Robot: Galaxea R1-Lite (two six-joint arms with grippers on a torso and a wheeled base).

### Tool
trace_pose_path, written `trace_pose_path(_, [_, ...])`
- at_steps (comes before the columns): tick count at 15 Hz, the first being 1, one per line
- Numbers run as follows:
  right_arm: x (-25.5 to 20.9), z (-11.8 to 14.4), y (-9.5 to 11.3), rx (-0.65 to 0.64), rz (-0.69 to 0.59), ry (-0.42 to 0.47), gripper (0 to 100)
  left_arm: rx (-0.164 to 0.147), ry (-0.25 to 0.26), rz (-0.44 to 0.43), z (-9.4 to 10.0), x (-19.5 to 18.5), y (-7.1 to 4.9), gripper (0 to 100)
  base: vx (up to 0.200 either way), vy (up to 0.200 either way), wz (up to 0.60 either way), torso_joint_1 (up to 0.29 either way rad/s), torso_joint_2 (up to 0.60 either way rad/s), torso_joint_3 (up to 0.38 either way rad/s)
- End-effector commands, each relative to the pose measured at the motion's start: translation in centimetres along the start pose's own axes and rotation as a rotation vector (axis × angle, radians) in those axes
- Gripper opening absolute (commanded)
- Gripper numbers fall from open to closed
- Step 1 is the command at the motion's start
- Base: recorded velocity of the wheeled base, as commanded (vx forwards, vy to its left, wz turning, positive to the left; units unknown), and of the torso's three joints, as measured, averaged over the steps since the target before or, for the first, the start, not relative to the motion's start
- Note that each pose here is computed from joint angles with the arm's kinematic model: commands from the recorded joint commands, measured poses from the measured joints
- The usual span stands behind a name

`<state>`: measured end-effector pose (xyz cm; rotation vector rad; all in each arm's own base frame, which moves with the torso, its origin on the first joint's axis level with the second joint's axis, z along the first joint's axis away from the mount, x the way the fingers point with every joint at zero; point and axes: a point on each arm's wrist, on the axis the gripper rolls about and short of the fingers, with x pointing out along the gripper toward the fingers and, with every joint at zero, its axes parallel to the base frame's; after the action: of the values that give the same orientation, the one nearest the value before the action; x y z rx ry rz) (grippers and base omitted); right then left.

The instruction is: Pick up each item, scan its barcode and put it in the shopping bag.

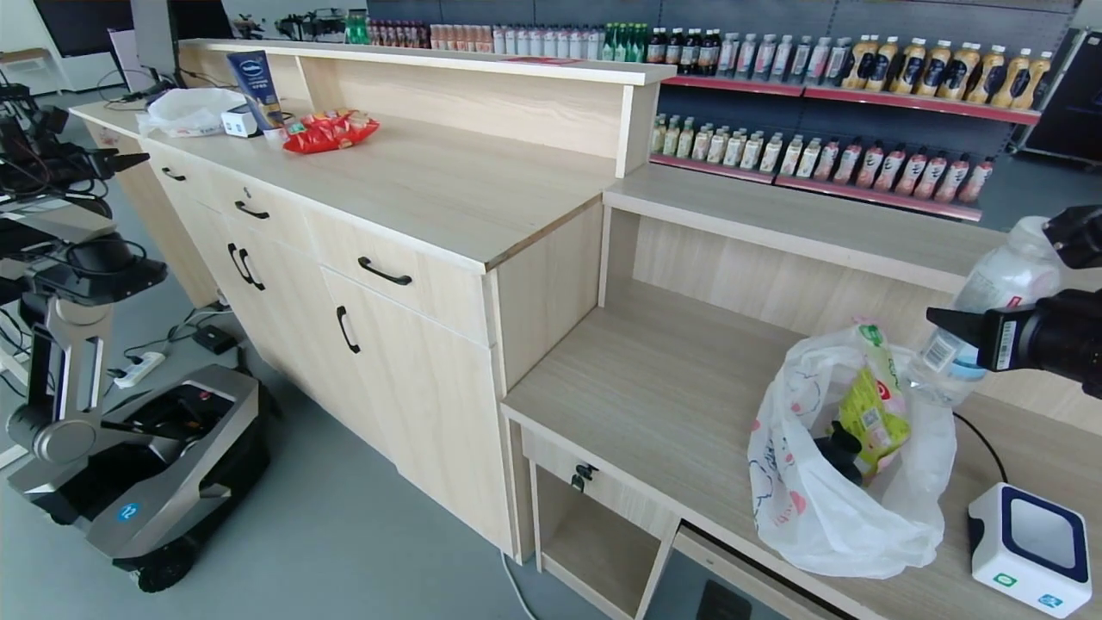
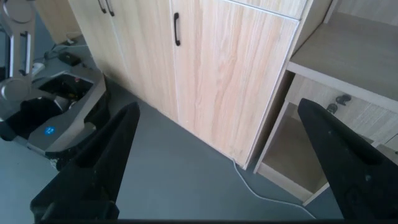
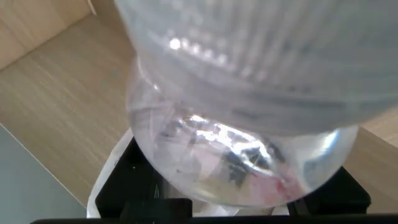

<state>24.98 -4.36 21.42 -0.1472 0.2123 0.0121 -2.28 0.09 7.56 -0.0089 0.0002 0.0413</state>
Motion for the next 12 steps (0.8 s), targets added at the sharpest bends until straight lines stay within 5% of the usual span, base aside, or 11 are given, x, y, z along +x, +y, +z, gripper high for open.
trace_pose_path(1, [2.4, -2.0, -1.3, 0.019, -0.035, 0.056, 0, 0.000, 0.000, 0.000, 0.0, 0.0, 0.0, 100, 0.000, 0.000, 0.00, 0.000, 0.00, 0.000])
trace_pose_path(7, [3.9, -4.4, -2.1, 0.028, -0.024, 0.118, 0, 0.000, 0.000, 0.000, 0.0, 0.0, 0.0, 100, 0.000, 0.000, 0.00, 0.000, 0.00, 0.000])
trace_pose_path(12, [5.1, -6.8, -4.9, 0.035, -0.108, 0.146, 0, 0.000, 0.000, 0.000, 0.0, 0.0, 0.0, 100, 0.000, 0.000, 0.00, 0.000, 0.00, 0.000])
